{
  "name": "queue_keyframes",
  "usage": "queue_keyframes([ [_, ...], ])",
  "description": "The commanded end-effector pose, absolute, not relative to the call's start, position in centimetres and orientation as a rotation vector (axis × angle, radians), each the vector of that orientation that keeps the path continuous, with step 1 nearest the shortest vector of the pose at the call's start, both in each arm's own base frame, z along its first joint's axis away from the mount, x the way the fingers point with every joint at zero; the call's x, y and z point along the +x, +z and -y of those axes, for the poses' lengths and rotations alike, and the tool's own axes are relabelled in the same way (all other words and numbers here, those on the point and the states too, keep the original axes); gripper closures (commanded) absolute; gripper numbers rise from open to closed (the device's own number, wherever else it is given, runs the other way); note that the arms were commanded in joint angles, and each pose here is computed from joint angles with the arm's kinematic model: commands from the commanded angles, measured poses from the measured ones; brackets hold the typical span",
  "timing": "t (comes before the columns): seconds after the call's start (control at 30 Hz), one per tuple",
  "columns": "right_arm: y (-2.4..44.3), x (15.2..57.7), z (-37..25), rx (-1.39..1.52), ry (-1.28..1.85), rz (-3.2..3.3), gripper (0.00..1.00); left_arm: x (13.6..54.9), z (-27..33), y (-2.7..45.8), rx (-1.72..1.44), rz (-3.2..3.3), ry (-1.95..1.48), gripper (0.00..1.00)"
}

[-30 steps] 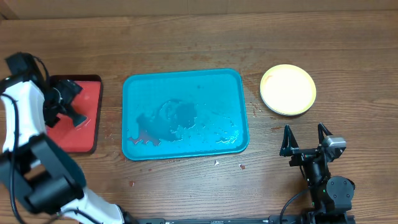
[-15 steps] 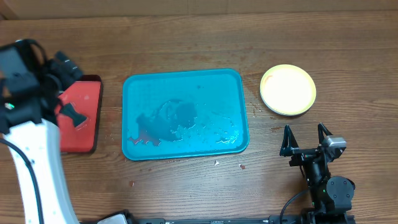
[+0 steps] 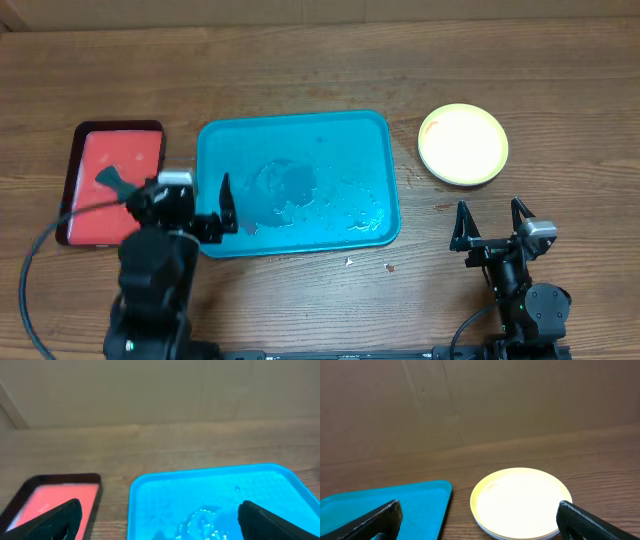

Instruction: Clean dirty plates on tray and stack at the side

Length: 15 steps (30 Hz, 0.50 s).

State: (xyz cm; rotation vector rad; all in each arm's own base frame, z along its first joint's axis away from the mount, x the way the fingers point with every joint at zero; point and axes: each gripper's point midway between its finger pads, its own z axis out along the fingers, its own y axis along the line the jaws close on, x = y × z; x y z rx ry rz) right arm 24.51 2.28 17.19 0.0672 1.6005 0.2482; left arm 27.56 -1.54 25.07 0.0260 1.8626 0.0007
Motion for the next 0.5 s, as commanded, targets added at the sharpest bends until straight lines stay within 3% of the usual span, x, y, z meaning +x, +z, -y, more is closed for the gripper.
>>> queue_keyframes([
  [0.0, 17.1, 24.5, -2.3, 0.067, 0.243, -1.595, 0.00, 26.4, 1.7, 23.1, 0.124, -1.827, 0.050, 0.00],
  [0.47, 17.1, 24.5, -2.3, 0.067, 0.243, -1.595, 0.00, 24.6, -3.2, 18.9, -0.179, -1.552, 0.060, 0.00],
])
